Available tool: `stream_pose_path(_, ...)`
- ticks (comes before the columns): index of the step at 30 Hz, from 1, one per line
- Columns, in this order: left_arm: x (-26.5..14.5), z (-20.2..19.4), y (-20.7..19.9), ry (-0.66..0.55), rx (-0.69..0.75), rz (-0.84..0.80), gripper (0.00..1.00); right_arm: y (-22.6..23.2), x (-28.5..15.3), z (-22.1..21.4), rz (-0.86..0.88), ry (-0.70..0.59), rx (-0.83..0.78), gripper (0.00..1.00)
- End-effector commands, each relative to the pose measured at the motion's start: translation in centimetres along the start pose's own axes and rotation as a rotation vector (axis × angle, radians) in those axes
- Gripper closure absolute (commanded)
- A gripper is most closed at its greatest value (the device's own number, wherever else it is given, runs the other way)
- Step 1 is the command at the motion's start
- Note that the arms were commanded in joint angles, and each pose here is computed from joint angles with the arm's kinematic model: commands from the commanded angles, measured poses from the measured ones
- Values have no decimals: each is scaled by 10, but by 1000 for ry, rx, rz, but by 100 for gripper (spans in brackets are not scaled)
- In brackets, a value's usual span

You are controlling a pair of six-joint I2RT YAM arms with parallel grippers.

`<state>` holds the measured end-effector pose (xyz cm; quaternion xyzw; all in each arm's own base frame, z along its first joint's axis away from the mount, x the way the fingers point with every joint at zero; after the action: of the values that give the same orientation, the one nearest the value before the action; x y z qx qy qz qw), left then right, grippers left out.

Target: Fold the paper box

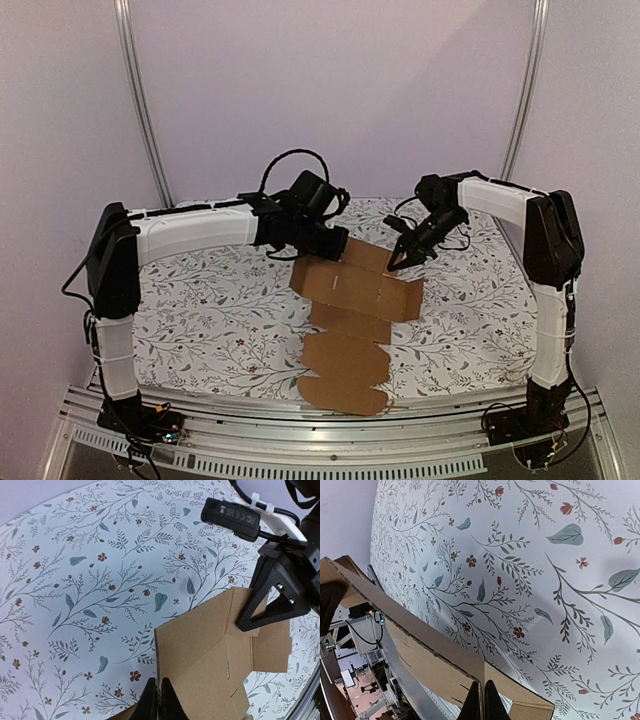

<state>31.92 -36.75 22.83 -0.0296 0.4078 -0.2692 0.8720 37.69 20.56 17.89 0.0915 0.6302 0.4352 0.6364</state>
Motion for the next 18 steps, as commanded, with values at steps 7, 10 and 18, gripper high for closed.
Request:
stream_pose_path(7, -78, 29, -21, -44, 75, -17, 43, 17, -34, 21, -138, -52, -221, 100)
stream_pose_path(10, -116, 49, -16, -63, 145, -77, 33, 32, -46, 18, -125, -25, -372, 100)
stream_pose_path(18, -117, 89, 12, -27, 275, -149, 24, 73, -66, 18, -28, -21, -586, 100)
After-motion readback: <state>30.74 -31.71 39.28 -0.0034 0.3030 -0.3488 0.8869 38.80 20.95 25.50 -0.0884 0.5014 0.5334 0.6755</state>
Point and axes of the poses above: each gripper's point midway between its finger pads, its own x axis out along the fingers, its own y axis along the line the jaws close on, z = x × y, the point moved 10 cm from there along -x, back along the fingers, and after that the axes turned 8 degrees about -x, right-handed, at the moved point
